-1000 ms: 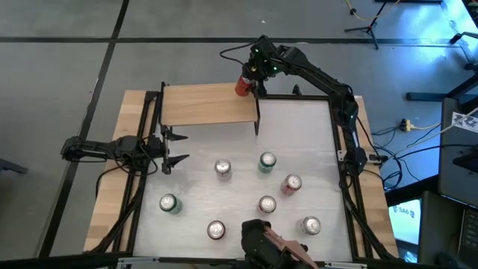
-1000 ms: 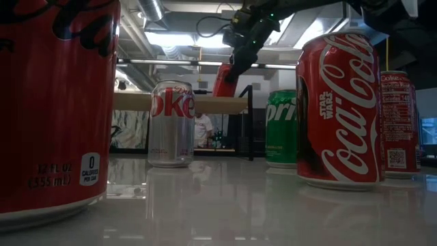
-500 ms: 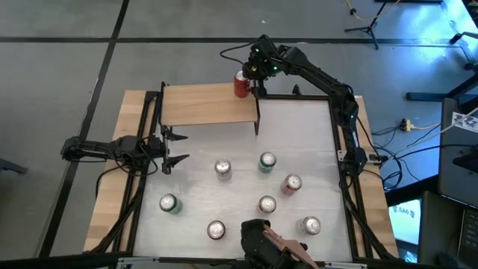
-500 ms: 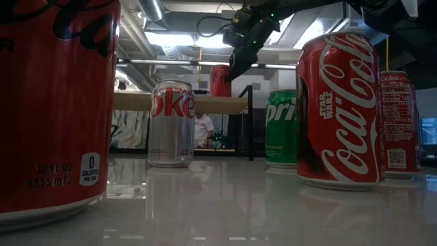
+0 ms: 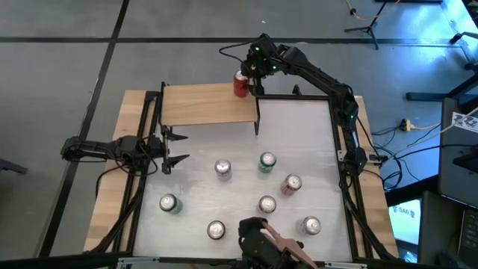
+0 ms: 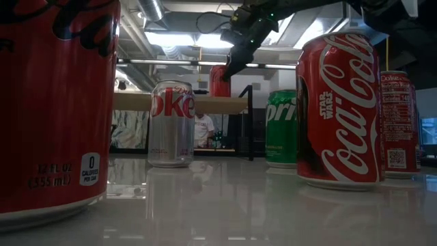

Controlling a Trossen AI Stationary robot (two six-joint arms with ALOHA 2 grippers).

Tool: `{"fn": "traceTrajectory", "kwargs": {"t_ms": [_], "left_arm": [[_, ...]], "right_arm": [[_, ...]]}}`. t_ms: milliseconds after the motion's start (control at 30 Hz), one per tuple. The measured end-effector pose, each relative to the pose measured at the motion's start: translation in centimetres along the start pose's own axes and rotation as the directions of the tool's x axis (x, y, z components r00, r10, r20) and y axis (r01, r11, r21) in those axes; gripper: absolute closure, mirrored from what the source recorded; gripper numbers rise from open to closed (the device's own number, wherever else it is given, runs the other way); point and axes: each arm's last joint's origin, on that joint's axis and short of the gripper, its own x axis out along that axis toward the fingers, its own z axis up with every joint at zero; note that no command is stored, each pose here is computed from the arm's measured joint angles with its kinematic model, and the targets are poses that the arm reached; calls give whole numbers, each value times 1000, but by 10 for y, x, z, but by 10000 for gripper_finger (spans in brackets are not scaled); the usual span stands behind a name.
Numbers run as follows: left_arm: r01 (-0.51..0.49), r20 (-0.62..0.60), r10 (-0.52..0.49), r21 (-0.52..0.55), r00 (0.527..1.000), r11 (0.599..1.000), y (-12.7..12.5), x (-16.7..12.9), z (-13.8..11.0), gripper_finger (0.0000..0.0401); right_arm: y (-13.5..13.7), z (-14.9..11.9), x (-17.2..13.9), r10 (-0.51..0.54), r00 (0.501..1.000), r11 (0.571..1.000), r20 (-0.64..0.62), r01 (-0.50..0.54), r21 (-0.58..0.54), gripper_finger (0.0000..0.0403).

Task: Place canned beverage on shelf
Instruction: Put the top red black soda can on the shelf

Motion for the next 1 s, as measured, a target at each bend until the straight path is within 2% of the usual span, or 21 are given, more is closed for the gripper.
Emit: {"fn": "traceTrajectory", "kwargs": {"t_ms": [300,600,833,1000], "left_arm": [[1,0,-1,-1,1000,1000,0,0,0,71],[0,1,0,-1,1000,1000,0,0,0,71],[1,0,-1,0,1000,1000,0,0,0,71],[0,0,0,0,1000,1000,0,0,0,71]], "right_arm": [[-1,-1,-3,-66,996,998,-66,66,2,15],[2,0,-22,-59,995,998,-82,60,5,15],[1,7,-41,-125,991,992,-51,126,28,15],[-2,14,-51,-151,988,982,29,147,120,15]]}}
